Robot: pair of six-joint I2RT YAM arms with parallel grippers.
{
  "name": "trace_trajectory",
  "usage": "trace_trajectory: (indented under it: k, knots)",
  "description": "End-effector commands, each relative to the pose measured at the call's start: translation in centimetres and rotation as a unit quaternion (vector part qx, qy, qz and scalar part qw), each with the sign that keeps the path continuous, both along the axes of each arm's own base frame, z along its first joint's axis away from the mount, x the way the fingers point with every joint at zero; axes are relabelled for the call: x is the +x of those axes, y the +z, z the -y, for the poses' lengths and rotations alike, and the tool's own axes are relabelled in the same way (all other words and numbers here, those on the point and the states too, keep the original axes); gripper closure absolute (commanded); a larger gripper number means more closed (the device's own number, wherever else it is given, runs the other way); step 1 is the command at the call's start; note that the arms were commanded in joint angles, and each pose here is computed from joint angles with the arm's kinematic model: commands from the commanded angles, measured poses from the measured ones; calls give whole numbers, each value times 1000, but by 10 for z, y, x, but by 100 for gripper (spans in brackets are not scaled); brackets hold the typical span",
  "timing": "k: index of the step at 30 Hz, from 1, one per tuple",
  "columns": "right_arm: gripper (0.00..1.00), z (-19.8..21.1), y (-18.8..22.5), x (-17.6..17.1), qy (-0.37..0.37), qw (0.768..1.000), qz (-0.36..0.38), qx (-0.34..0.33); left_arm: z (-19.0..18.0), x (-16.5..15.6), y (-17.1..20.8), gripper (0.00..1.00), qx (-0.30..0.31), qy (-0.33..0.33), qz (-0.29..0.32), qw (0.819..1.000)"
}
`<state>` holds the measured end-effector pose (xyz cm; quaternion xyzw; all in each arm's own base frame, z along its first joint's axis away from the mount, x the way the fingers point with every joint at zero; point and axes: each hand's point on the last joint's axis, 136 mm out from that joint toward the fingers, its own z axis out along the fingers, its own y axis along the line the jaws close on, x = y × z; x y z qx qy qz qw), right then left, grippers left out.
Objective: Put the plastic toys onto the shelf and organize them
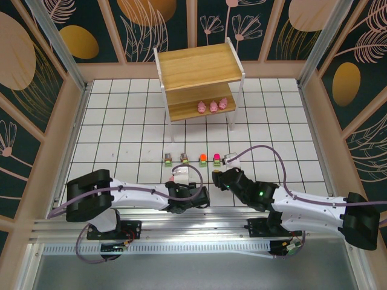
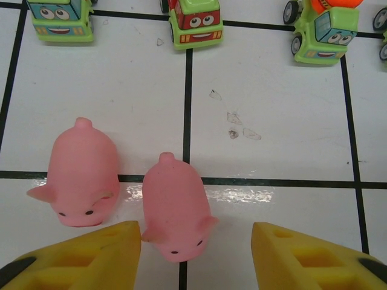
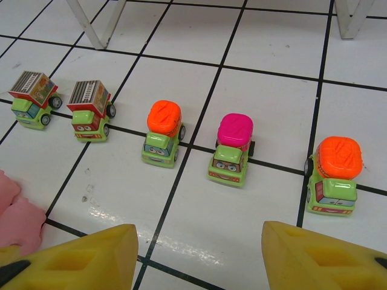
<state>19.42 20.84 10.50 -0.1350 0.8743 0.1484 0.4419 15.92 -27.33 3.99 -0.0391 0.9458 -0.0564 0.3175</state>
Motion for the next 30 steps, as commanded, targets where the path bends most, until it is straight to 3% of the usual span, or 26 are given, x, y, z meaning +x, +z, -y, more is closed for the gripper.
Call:
trace_trajectory:
  k: [1,30]
  knots:
    - [43,-2,2,-2,3,1000,0,9,-7,2,-3,49,18,16,8,1000]
    - [43,-4,2,-2,7,1000,-1,9,-6,18,-14,54,26,39,16,999]
